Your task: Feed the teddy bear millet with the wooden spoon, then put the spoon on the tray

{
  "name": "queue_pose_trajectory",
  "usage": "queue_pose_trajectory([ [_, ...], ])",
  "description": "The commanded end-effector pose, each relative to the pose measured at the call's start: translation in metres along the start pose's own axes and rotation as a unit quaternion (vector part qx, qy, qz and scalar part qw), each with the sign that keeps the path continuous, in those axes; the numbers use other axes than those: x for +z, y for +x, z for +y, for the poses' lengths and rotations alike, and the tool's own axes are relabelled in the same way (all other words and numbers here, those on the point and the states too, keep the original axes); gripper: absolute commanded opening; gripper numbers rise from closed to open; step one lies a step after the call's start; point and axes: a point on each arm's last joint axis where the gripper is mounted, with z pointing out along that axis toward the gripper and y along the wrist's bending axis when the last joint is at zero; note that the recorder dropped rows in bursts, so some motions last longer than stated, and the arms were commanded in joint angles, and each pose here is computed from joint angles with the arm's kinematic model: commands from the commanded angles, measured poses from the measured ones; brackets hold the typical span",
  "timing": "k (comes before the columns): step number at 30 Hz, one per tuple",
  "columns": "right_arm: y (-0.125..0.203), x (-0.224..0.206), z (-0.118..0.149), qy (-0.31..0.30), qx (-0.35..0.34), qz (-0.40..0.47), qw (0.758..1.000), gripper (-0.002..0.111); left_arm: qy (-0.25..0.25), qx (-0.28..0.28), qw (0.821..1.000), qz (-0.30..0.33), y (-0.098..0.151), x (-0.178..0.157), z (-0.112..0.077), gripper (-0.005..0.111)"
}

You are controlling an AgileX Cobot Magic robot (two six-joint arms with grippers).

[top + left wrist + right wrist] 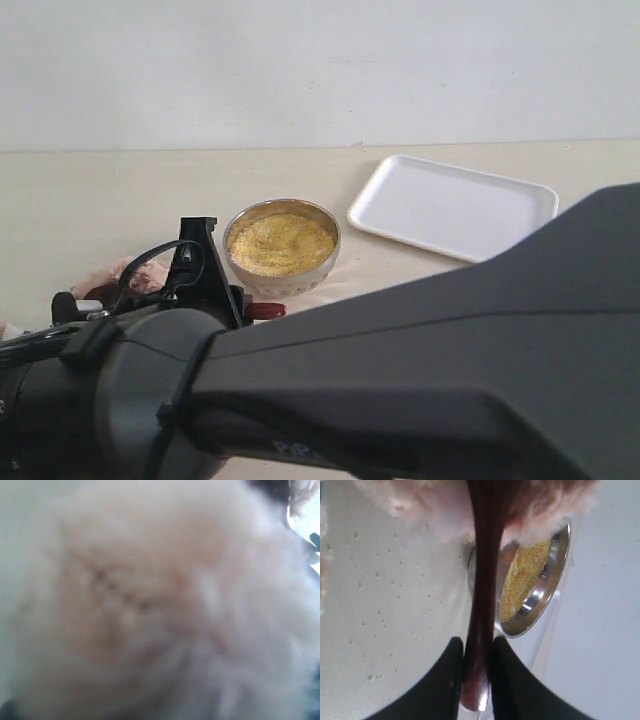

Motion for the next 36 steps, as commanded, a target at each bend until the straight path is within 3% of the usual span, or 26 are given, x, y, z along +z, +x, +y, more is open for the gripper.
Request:
queue_pose_trajectory([
  [1,0.007,0.001,-0.007,0.009,0.015,0.005,1.000,0.001,0.009,0.000,1.000,-0.006,-0.001,-0.001,-0.002,0.006],
  [7,0.008,0.002,-0.010,0.009,0.043,0.006,0.999,0.001,0.009,0.000,1.000,-0.006,-0.001,-0.001,-0.002,0.006],
  [11,0.011,-0.004,-0.015,0.007,0.113,0.000,0.994,0.001,0.009,0.000,1.000,-0.006,-0.001,-0.001,-0.002,0.006],
  [36,0.026,-0.009,-0.005,-0.006,0.075,0.011,0.997,0.001,0.009,0.000,1.000,-0.006,-0.001,-0.001,-0.002,0.006],
])
